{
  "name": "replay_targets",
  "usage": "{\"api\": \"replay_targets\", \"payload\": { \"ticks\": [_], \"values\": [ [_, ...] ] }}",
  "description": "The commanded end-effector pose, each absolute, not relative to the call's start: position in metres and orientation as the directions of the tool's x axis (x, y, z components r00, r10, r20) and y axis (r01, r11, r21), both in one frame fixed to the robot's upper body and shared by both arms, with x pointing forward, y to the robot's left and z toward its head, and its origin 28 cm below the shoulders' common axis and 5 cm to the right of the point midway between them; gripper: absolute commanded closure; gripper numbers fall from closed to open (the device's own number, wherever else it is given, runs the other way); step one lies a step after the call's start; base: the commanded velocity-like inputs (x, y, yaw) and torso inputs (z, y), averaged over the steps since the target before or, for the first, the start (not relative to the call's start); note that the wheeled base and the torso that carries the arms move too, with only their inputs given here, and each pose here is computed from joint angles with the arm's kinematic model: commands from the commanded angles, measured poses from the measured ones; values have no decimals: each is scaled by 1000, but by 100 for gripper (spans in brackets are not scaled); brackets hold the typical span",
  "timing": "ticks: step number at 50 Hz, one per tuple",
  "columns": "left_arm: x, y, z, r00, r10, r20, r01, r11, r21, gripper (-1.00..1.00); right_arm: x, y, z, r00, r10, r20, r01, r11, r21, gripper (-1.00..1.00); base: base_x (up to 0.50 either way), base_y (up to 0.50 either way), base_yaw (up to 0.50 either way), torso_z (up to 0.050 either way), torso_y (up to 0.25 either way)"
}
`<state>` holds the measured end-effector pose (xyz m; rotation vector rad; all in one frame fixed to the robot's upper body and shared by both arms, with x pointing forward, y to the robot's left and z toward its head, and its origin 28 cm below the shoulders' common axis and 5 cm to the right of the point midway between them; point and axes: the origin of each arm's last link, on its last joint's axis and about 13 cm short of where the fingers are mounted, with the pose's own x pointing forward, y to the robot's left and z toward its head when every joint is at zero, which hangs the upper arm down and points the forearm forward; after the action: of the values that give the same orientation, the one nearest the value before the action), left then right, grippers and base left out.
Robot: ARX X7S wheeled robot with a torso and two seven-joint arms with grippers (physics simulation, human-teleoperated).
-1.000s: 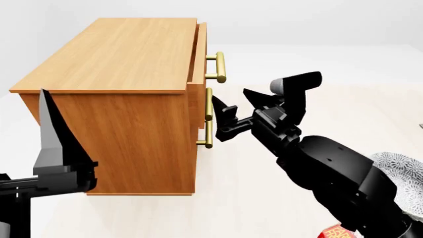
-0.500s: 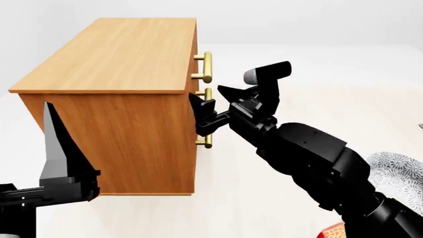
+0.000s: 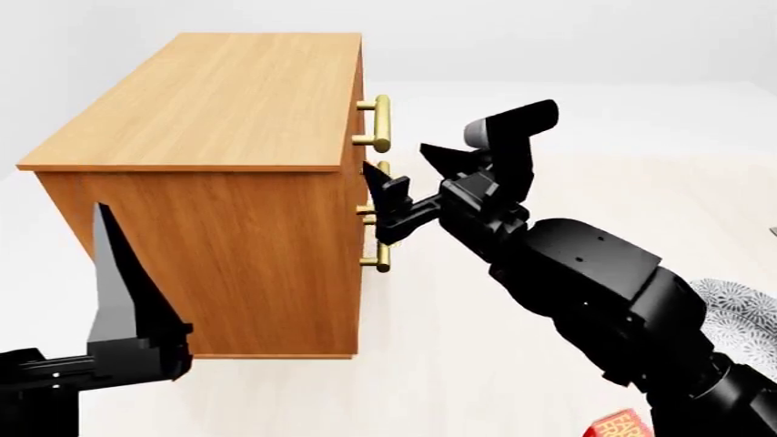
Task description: Close the top drawer of the cabinet and put the bowl on top of it.
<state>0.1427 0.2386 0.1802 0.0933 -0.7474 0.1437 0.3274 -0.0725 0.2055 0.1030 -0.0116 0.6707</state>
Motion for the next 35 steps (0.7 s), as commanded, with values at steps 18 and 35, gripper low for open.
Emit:
{"api": "replay_targets", "payload": {
  "ticks": [18, 35],
  "values": [
    [140, 239, 223, 729, 101, 677, -161, 987, 26, -100, 292, -141, 237, 885, 464, 41, -452, 876, -168, -100, 0, 0, 0, 0, 0],
    [146, 241, 212, 733, 95, 673, -155, 987, 30, -100, 289, -198, 274, 958, 286, -19, -280, 921, -270, -100, 0, 0, 0, 0, 0]
  ]
}}
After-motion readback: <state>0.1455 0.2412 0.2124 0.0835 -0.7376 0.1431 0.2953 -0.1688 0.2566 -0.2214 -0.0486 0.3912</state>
